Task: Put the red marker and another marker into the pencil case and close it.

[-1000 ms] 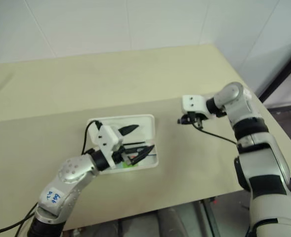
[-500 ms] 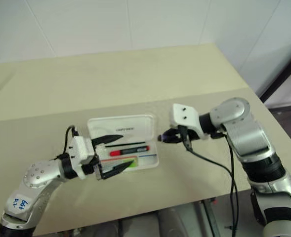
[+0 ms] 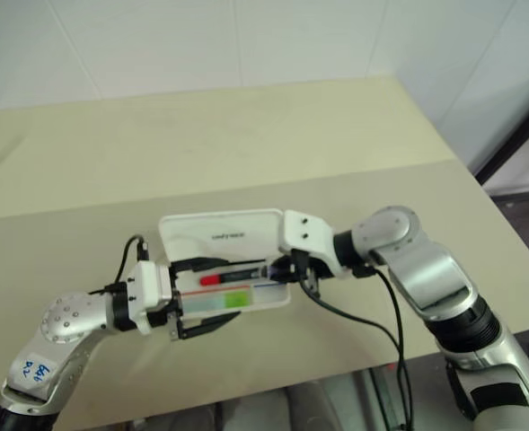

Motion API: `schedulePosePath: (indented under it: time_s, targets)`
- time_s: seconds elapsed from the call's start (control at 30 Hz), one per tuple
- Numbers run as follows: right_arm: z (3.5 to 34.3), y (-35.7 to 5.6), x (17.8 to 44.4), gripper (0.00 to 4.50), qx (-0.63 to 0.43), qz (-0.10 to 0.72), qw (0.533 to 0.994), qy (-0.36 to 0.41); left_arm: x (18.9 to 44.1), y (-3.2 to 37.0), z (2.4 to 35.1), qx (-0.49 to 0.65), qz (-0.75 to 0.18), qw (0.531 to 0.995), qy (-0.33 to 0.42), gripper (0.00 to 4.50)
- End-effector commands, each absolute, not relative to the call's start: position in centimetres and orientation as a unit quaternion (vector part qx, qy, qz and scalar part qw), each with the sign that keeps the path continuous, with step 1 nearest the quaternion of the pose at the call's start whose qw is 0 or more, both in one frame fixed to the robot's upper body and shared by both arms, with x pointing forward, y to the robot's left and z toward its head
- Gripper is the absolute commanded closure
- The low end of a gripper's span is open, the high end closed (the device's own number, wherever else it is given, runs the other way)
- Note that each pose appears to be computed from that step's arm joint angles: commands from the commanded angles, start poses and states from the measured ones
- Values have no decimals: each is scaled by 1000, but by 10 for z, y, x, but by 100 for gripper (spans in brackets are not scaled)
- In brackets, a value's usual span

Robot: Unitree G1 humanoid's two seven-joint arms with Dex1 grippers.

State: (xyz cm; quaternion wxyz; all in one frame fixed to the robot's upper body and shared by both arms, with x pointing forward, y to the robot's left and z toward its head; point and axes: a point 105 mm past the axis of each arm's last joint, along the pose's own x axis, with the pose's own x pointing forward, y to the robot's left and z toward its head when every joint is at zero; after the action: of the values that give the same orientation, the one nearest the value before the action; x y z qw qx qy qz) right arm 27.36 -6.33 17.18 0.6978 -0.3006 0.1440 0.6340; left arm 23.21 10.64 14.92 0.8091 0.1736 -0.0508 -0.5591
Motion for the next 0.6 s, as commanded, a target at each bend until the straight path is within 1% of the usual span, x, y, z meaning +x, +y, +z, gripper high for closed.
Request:
schedulePosePath:
  time_s: [0.03, 0.17, 0.57, 0.6]
  targets:
    - [165, -54, 267, 416, -301, 642, 690, 145, 227, 106, 152, 181, -562, 805, -61, 0]
    - [155, -54, 269, 416, -320, 636, 685, 155, 224, 103, 154, 178, -562, 805, -64, 0]
    - [152, -47, 267, 416, -330, 650, 668, 150, 222, 102, 156, 177, -554, 810, -67, 0]
    - [152, -47, 268, 381, -331, 649, 669, 147, 222, 102, 156, 177, -554, 811, -67, 0]
